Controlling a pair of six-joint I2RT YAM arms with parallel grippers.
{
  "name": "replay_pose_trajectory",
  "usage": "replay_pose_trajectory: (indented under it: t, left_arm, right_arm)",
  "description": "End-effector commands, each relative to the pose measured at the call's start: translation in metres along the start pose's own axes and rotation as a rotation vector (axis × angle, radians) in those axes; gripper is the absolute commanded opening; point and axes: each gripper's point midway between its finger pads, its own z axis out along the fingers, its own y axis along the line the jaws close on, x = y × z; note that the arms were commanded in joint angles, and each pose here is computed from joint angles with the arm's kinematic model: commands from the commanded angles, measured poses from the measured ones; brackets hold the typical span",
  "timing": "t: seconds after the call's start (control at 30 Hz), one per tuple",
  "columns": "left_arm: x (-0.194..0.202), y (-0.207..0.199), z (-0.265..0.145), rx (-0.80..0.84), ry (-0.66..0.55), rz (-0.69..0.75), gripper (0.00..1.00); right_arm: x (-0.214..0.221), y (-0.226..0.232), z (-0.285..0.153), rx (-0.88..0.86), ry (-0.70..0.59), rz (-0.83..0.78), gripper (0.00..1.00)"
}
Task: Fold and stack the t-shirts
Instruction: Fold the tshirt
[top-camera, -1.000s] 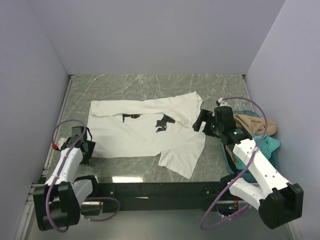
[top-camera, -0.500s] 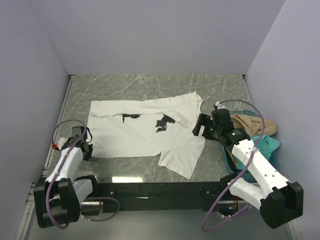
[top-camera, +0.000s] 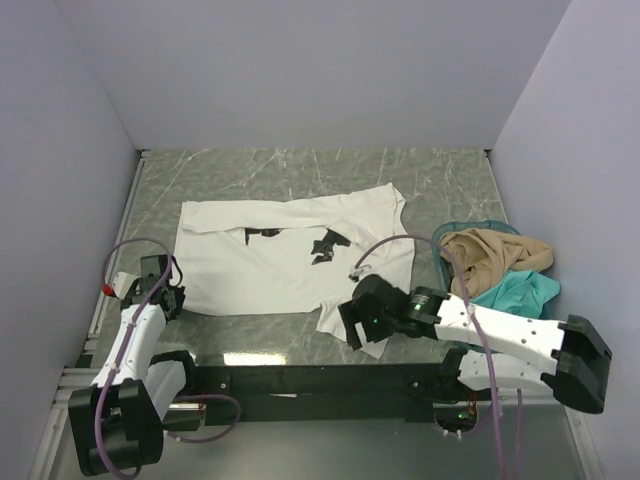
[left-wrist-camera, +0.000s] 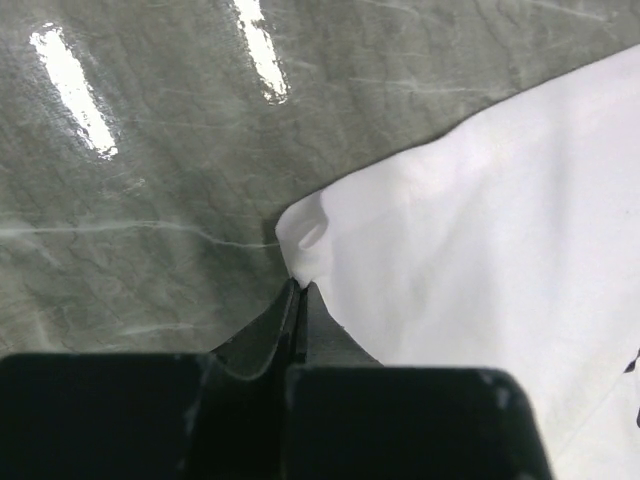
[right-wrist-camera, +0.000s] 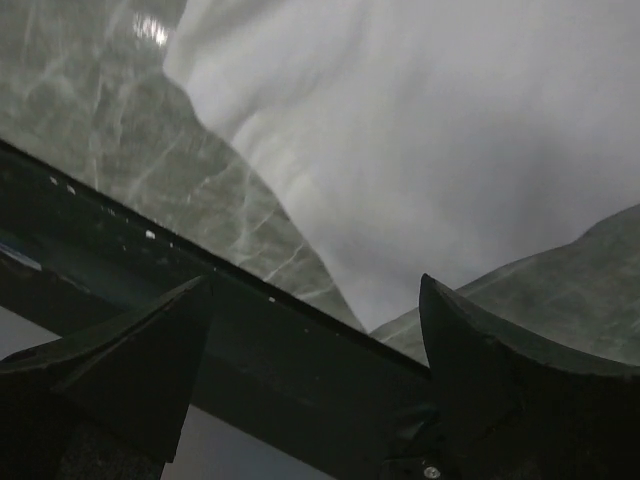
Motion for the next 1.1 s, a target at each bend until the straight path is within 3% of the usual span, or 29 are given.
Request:
replay_pose_trajectory:
  t: [0.0, 0.27, 0.43, 0.77, 0.8, 0.87, 0.9, 0.97, 1.07]
  left_arm:
    - [-0.005, -0.013, -0.005, 0.067, -0.009, 0.013, 0.01]
    - [-0.006, -0.013, -0.006, 0.070, -0.012, 0.013, 0.01]
    - [-0.006, -0.016, -0.007, 0.078, -0.013, 0.014, 0.01]
    - [-0.009, -0.018, -0.007, 0.077, -0.020, 0.011, 0.01]
    - [-0.010, -0.018, -0.007, 0.078, -0.022, 0.013, 0.01]
    - [-0.009, -0.017, -0.007, 0.076, -0.022, 0.014, 0.01]
    - [-0.009, -0.017, -0.007, 0.077, -0.021, 0.015, 0.01]
    - [-0.010, -0.018, -0.007, 0.081, -0.023, 0.015, 0.01]
    - [-0.010, -0.022, -0.009, 0.093, -0.020, 0.016, 0.01]
  right_arm:
    - [0.025, 0.007, 0.007, 0.049, 0.069, -0.029, 0.89]
    - [0.052, 0.005, 0.028, 0.161, 0.184, -0.075, 0.81]
    - [0.056, -0.001, 0.038, 0.209, 0.203, -0.082, 0.59]
    - [0.058, -0.018, 0.049, 0.272, 0.219, -0.062, 0.53]
    - [0.059, -0.018, 0.050, 0.263, 0.223, -0.056, 0.40]
    - [0.056, -0.017, 0.050, 0.253, 0.216, -0.045, 0.27]
    - [0.054, -0.017, 0.050, 0.251, 0.207, -0.048, 0.14]
    - [0.050, -0.020, 0.048, 0.264, 0.195, -0.042, 0.03]
    - [0.040, -0.026, 0.041, 0.297, 0.163, -0.036, 0.00]
